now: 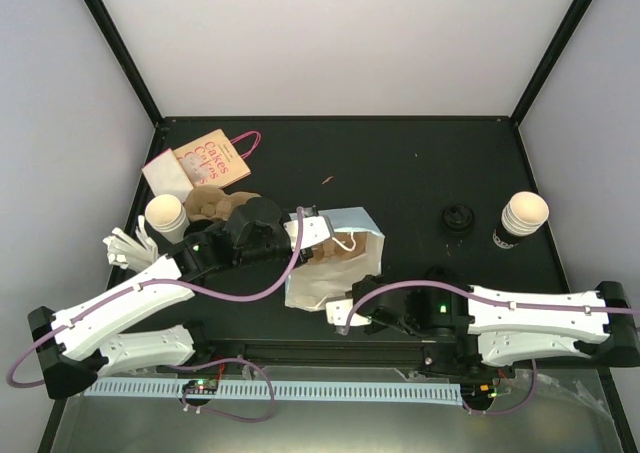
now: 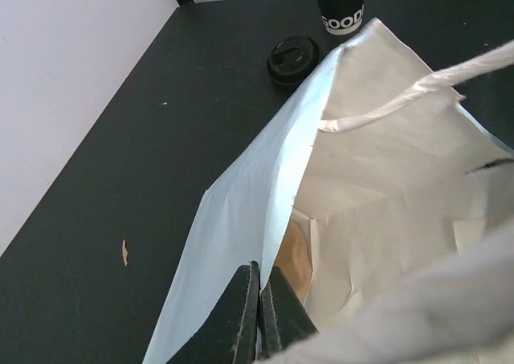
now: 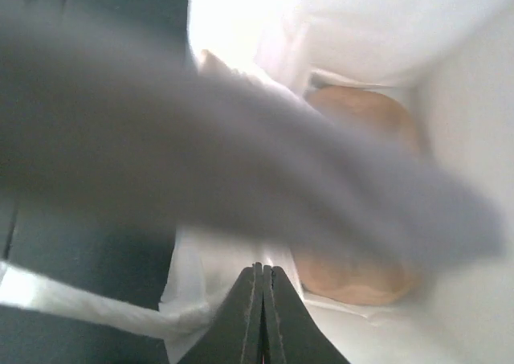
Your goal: Pack the takeout coffee
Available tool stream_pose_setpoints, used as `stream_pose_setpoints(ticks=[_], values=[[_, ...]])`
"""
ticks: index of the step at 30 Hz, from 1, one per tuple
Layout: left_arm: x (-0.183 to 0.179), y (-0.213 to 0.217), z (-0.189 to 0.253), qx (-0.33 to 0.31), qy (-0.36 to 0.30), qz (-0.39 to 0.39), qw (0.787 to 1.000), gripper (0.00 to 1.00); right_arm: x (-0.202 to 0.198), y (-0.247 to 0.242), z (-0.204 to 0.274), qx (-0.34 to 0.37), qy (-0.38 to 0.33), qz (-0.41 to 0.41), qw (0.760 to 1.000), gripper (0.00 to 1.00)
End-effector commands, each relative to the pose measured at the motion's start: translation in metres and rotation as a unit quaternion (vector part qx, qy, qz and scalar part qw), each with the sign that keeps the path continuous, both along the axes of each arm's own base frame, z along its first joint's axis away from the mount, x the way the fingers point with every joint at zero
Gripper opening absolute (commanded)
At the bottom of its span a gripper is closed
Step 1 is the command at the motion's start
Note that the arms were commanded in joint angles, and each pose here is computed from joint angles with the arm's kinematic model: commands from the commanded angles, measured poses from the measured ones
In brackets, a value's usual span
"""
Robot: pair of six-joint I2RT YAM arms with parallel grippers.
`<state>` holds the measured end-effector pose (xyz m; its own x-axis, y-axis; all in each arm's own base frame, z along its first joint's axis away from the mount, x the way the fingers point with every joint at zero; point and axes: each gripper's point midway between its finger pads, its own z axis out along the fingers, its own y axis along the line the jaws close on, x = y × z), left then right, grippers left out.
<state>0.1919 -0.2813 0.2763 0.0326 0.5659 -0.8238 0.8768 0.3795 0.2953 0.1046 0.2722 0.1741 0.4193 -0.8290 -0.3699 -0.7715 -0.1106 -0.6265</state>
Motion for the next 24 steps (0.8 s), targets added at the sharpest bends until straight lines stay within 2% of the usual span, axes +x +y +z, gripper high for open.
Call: stream_pose_setpoints(ticks=[1, 6, 11, 15, 20, 24], values=[[0.004, -0.004, 0.014, -0.032, -0.015, 0.008, 0.999, 0.02, -0.016, -0.005, -0.026, -0.049, 0.047, 0.026, 0.997, 0.01], [0.005, -0.012, 0.016, -0.043, -0.018, 0.002, 0.999, 0.02, -0.020, -0.009, -0.038, -0.066, 0.061, 0.027, 0.996, 0.01], [0.014, -0.021, 0.027, -0.048, -0.048, 0.006, 0.998, 0.01, 0.000, -0.015, -0.042, -0.071, 0.021, -0.015, 0.997, 0.01], [0.017, -0.026, 0.035, -0.056, -0.065, 0.002, 0.996, 0.02, 0.018, -0.016, -0.041, -0.056, 0.031, -0.056, 0.996, 0.01], [0.025, -0.028, 0.027, -0.054, -0.057, 0.024, 0.997, 0.02, 0.041, -0.019, -0.048, -0.060, 0.032, -0.099, 0.993, 0.01], [0.023, -0.030, 0.021, -0.059, -0.040, 0.028, 0.997, 0.02, 0.045, -0.015, -0.051, -0.063, 0.030, -0.096, 0.993, 0.01]])
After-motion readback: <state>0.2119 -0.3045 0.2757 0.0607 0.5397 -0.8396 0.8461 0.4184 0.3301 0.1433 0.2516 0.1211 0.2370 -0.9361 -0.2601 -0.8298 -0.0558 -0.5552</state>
